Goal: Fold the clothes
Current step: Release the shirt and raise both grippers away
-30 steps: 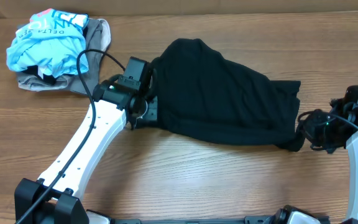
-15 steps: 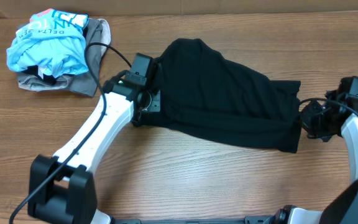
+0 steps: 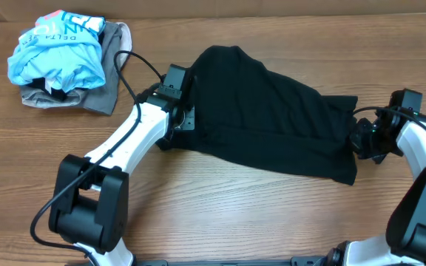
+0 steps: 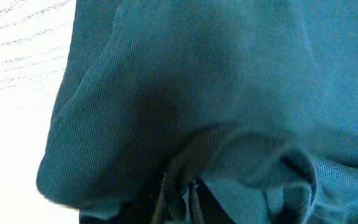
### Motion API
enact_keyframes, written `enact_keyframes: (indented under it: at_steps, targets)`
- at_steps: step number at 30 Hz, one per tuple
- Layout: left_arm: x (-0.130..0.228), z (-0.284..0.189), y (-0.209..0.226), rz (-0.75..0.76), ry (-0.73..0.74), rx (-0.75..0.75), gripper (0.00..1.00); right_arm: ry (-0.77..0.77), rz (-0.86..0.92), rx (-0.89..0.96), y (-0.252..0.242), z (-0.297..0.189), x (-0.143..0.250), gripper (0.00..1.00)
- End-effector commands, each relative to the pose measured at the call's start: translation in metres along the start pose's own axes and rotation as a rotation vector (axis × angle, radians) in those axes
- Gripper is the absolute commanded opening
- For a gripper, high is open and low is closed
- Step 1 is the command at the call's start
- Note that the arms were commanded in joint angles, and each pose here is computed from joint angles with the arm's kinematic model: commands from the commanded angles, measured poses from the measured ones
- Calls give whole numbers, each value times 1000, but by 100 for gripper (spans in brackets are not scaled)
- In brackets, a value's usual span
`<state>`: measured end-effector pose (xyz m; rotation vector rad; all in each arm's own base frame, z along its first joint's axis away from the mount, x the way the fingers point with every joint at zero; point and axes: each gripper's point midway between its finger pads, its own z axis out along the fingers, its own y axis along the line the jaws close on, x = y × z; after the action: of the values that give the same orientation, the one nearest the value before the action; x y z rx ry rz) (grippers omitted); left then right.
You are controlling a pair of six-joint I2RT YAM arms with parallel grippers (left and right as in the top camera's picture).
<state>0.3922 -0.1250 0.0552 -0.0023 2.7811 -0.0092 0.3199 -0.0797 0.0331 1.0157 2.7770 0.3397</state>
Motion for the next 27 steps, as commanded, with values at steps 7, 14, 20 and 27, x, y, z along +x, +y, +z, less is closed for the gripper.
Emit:
enact_keyframes:
  at_steps: [7,14,20,27]
  targets:
    - [-13,5,15,-23,-60,-82,57,-18,-16,0,1,14,-9,14]
    - [-31,-9,13,34,-92,-74,100,-8,-24,5,3,-2,-14,43]
    - [-72,-69,4,81,-125,-47,100,-56,-42,-12,30,-71,-40,63]
    - [-116,-159,-25,184,-233,112,100,-119,-92,-77,65,-147,-55,93]
